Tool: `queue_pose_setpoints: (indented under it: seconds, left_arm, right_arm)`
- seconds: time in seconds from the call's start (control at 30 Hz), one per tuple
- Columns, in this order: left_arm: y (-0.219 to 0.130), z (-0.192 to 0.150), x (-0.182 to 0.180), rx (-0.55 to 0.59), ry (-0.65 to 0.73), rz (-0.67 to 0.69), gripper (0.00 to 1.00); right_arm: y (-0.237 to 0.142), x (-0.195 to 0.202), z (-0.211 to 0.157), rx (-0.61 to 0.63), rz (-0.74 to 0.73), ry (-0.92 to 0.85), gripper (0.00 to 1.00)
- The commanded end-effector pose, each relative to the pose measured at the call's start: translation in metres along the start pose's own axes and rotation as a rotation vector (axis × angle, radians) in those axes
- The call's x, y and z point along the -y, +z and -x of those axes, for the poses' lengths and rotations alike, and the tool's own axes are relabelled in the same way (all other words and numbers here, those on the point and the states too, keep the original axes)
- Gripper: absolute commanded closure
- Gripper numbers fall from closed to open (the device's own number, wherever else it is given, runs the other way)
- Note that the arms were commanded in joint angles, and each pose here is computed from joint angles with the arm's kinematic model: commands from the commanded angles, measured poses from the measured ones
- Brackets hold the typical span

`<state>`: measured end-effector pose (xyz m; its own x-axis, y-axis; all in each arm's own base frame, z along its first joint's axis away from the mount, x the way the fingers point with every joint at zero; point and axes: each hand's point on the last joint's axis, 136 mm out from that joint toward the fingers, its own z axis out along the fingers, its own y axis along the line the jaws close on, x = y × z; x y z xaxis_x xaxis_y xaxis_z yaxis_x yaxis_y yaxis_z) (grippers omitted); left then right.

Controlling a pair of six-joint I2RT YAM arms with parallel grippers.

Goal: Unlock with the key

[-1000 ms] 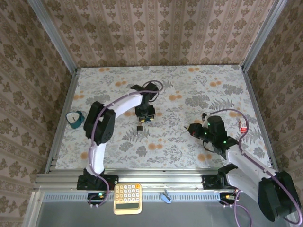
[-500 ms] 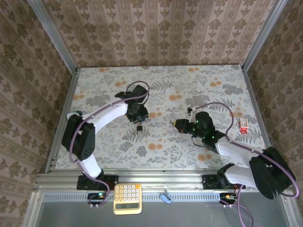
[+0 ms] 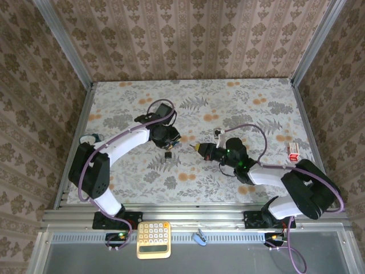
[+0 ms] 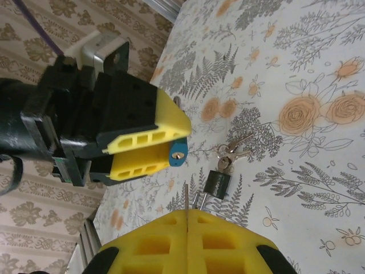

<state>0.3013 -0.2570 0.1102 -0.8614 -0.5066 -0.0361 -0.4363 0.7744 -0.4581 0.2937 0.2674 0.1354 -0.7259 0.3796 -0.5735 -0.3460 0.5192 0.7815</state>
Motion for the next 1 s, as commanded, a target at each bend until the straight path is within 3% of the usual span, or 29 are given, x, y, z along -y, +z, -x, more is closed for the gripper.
queue_pose_setpoints:
  seconds: [0.0, 0.37, 0.97]
  left_arm:
    - [-0.006, 0.007, 0.01, 0.002, -0.038, -0.031, 0.68]
    - [0.009, 0.009, 0.005, -0.059, -0.062, 0.024, 0.68]
    - [0.013, 0.002, 0.014, -0.115, -0.095, 0.008, 0.68]
  right_arm:
    - [0.002, -0.012, 0.013, 0.081, 0.049, 0.011, 1.0]
    - [0.004, -0.019, 0.024, 0.138, -0.004, -0.059, 1.0]
    - [0.03, -0.006, -0.008, 0.195, -0.026, -0.084, 1.0]
